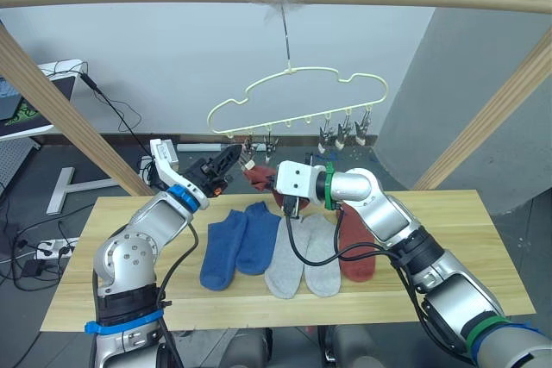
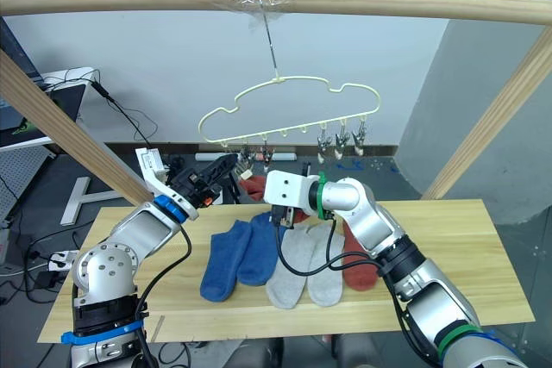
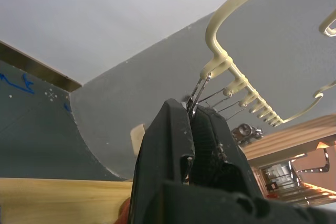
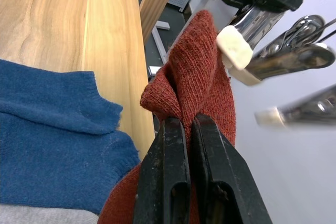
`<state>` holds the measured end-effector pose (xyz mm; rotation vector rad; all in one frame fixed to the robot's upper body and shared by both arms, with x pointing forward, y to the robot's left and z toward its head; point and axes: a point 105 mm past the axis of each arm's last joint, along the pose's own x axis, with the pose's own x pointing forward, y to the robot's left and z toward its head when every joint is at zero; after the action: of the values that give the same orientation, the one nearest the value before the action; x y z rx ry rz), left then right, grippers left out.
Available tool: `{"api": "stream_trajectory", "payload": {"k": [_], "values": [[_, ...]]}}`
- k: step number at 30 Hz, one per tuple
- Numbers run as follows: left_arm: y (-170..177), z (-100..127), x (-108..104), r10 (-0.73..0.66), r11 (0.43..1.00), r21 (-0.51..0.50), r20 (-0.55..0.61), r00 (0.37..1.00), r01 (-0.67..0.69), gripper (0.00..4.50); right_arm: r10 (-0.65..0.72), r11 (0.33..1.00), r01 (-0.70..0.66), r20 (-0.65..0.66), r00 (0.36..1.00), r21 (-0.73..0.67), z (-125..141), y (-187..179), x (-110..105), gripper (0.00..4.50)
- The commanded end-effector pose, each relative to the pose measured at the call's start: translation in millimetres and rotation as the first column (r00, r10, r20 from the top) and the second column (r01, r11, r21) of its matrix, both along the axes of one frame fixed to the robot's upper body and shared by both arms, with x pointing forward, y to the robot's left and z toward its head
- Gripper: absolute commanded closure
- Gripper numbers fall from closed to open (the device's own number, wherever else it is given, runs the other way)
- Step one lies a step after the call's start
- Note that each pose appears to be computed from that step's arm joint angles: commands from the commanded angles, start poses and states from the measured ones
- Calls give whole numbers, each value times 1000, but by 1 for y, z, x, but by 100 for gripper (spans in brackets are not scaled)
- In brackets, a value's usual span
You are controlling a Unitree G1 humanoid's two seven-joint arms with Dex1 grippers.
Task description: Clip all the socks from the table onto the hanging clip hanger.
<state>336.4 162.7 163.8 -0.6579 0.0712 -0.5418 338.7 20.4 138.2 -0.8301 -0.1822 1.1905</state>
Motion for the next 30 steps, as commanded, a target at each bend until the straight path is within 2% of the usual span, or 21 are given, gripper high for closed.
{"api": "stream_trajectory", "payload": {"k": [1,10,20,29,30], "values": [[5,-3,0,18,1000,20,-13,1000,-18,448,27,999,-29,50,998,29,17,1,-6,444],[-1,-2,1,9,1000,10,-10,1000,-9,448,37,998,-39,50,998,39,16,11,-12,444],[-1,-4,-3,-12,1000,9,-18,1000,12,448,-15,998,10,80,997,57,18,15,0,444],[-1,-7,-3,-8,999,35,-18,1000,8,448,-12,997,7,81,997,72,19,18,-1,444],[0,-6,-4,-7,999,33,-14,1000,7,413,-10,997,4,78,997,73,18,18,-2,449]]}}
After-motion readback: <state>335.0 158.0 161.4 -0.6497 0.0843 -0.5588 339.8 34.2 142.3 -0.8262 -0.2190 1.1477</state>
